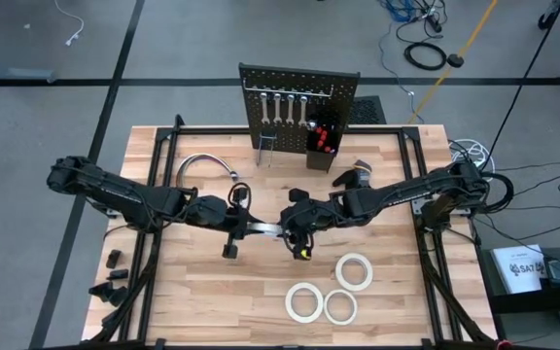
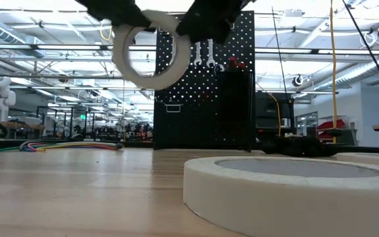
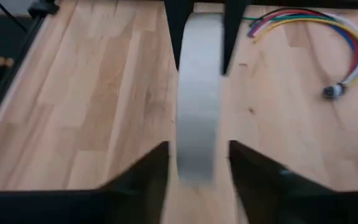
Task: Hang tools onto peg board
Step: Hang the white tape on the peg board
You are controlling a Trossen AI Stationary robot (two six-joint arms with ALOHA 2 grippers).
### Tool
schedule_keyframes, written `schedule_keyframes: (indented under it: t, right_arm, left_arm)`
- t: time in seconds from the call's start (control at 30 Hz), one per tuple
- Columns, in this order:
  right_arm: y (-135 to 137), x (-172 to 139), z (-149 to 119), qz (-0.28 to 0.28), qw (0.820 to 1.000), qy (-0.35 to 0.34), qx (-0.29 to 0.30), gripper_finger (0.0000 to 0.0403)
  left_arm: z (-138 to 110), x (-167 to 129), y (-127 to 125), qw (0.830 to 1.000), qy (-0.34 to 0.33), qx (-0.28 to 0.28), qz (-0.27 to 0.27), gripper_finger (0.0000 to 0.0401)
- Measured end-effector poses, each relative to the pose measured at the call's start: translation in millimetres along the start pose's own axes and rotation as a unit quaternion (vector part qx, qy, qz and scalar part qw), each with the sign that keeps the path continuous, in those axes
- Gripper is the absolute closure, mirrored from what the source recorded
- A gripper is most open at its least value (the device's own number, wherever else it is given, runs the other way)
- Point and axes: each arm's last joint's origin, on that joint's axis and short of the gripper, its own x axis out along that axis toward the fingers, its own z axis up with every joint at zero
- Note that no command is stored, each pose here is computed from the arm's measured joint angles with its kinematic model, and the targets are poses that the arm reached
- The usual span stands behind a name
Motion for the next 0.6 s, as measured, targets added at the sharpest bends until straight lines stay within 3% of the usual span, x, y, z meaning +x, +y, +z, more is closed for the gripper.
schedule_keyframes:
  t: [0.13, 0.23, 0.37, 0.6]
  right_arm:
    - [-10.1, -14.1, -0.2, -0.015, 1.000, 0.020, -0.016, 0.0165]
    - [-16.8, -24.5, -1.9, -0.023, 0.999, 0.033, -0.032, 0.0122]
    - [-29.6, -34.7, -16.8, -0.029, 0.999, 0.009, -0.034, 0.0105]
    - [-56.1, -39.4, -59.7, -0.054, 0.993, -0.095, 0.043, 0.0106]
  left_arm:
    - [-5.5, -12.4, 4.4, 0.999, 0.037, -0.030, 0.003, 0.0338]
    - [-7.1, -28.8, 9.3, 0.997, 0.065, -0.048, -0.008, 0.0338]
    - [-11.3, -46.6, 23.0, 0.995, 0.084, -0.050, 0.007, 0.0338]
    - [-23.6, -40.7, 78.3, 0.995, 0.091, -0.018, 0.027, 0.0338]
